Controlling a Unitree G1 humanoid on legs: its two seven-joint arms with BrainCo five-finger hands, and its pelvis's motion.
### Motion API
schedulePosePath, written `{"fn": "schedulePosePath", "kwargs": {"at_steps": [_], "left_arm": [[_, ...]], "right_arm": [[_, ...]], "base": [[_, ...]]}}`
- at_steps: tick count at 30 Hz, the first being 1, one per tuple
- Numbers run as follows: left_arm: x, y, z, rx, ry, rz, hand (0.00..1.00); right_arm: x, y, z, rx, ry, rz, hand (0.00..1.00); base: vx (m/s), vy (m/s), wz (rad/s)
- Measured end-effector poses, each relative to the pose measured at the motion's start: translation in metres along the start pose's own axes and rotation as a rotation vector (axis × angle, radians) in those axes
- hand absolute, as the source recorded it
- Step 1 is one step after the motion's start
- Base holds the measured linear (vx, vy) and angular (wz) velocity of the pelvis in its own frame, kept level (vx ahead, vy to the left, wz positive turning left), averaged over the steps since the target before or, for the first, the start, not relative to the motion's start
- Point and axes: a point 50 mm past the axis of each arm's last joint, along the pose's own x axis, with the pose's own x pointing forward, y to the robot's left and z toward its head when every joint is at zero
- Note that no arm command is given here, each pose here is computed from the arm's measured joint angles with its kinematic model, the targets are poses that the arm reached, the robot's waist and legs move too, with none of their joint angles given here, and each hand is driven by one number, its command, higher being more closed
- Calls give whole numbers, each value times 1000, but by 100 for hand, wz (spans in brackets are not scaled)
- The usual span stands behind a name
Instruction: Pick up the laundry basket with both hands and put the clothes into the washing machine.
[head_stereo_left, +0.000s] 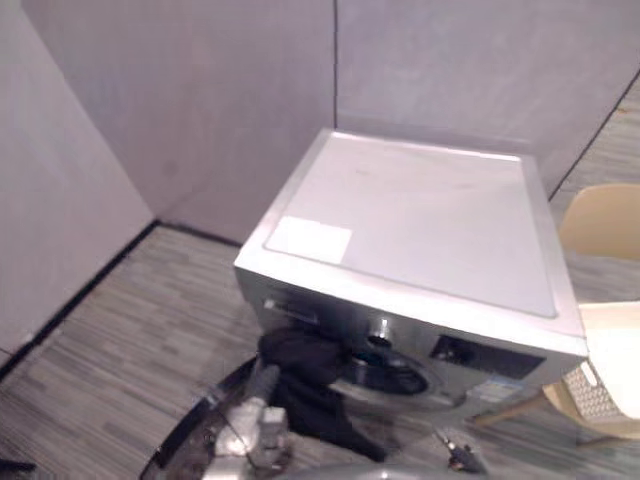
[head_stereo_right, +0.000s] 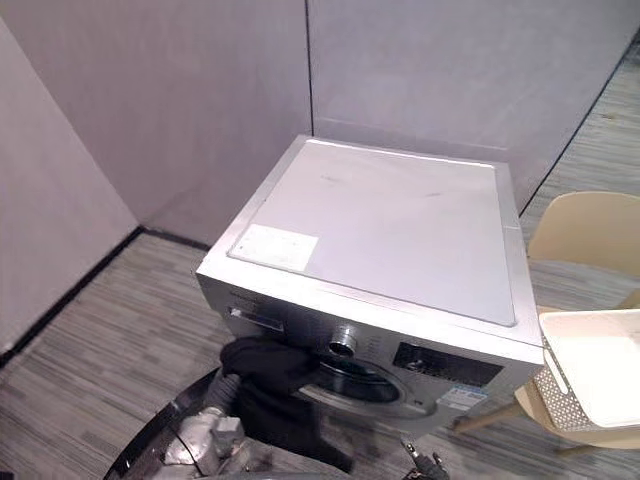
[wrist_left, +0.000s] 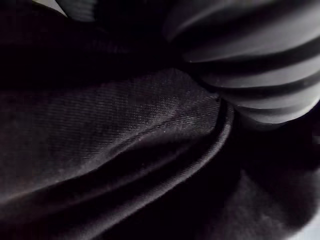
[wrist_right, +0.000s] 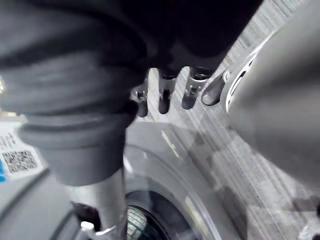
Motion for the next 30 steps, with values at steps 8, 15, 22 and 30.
{"fn": "schedulePosePath", "kwargs": {"at_steps": [8, 15, 22, 30], "left_arm": [[0, -27, -9, 3, 33, -100, 100], [26, -58, 48, 40, -175, -224, 100], [30, -94, 95, 22, -353, -294, 100], [47, -124, 157, 24, -531, -283, 100]], "right_arm": [[2, -19, 12, -43, -28, -32, 0], [2, 38, 47, -56, -171, 147, 0], [-31, 106, 98, -3, -441, 411, 0], [-79, 146, 145, 187, -682, 582, 0]], "base": [[-41, 3, -30], [-197, 56, -20], [-164, -9, -4], [-60, -40, -8]]}}
